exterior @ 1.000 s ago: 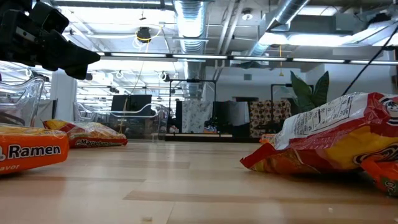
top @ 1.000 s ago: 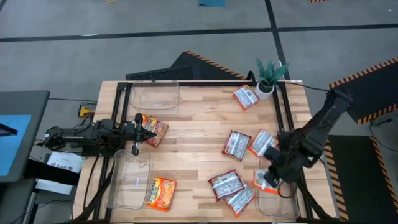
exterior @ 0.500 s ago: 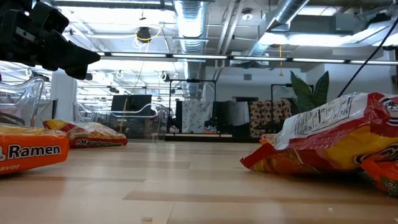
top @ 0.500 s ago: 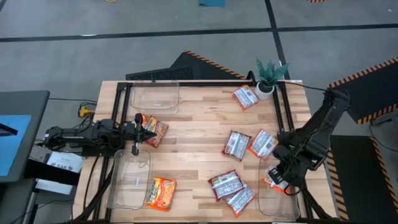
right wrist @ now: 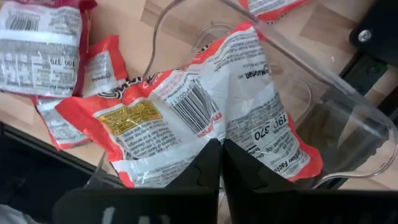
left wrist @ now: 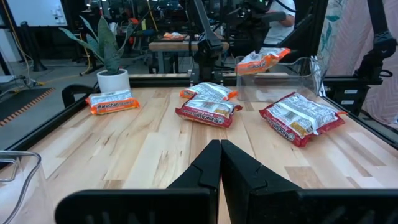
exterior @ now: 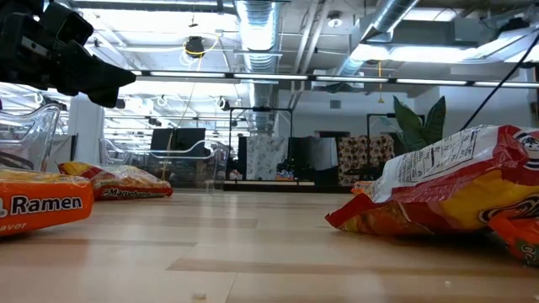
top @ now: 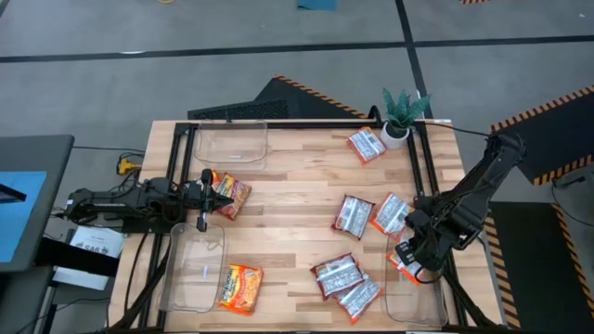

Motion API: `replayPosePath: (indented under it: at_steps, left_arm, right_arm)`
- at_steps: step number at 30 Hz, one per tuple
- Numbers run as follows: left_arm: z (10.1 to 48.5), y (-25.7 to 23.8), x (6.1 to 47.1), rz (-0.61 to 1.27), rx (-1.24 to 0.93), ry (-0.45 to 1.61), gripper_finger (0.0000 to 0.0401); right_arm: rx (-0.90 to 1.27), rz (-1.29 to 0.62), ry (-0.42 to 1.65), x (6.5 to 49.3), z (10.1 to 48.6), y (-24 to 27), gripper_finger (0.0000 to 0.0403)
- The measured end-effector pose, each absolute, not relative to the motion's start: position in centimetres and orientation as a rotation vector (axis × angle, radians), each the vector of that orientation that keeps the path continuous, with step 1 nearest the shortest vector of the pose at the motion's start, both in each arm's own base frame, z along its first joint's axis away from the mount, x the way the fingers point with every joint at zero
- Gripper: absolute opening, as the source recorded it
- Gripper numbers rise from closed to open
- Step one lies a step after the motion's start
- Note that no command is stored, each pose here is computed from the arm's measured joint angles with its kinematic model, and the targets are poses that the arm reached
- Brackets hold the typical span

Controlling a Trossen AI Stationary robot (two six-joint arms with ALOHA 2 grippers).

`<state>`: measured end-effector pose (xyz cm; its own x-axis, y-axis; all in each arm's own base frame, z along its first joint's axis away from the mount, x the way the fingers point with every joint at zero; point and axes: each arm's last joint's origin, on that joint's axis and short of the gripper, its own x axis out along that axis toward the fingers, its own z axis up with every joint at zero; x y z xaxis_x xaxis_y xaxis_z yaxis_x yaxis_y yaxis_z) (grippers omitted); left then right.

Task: Sort Maruchan noodles
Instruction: Put the orange noodle pack into the bottom right transparent bin

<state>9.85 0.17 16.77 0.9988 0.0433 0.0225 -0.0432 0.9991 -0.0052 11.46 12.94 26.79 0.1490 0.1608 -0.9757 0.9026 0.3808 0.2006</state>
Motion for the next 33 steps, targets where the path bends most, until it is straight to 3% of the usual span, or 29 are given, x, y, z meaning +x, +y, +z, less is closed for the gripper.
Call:
replayPosePath:
  at_steps: [7,12,17,24,29,33]
  left_arm:
    - [16.8,0.2,9.8,0.044,-0.005,-0.022,0.0000]
    - [16.8,0.2,9.8,0.043,-0.005,-0.023,0.0000]
    - [16.8,0.2,9.8,0.043,-0.005,-0.022,0.0000]
    - [16.8,0.2,9.8,0.043,-0.005,-0.022,0.0000]
    - [16.8,0.2,9.8,0.044,-0.005,-0.023,0.0000]
    - [16.8,0.2,9.8,0.043,-0.005,-0.023,0.0000]
  right_arm:
    - [1.126,-0.736,1.366,11.5,26.8,13.0,0.0054]
    - [1.156,-0.767,1.424,11.3,26.8,13.1,0.0108]
    - [1.108,-0.649,1.429,11.7,27.0,13.2,0.0166]
    - [1.014,-0.550,1.174,13.3,27.5,11.8,0.0209]
    - [0.921,-0.695,0.982,14.4,27.6,9.1,0.0212]
    - [0.866,-0.951,1.009,15.1,26.7,6.6,0.0210]
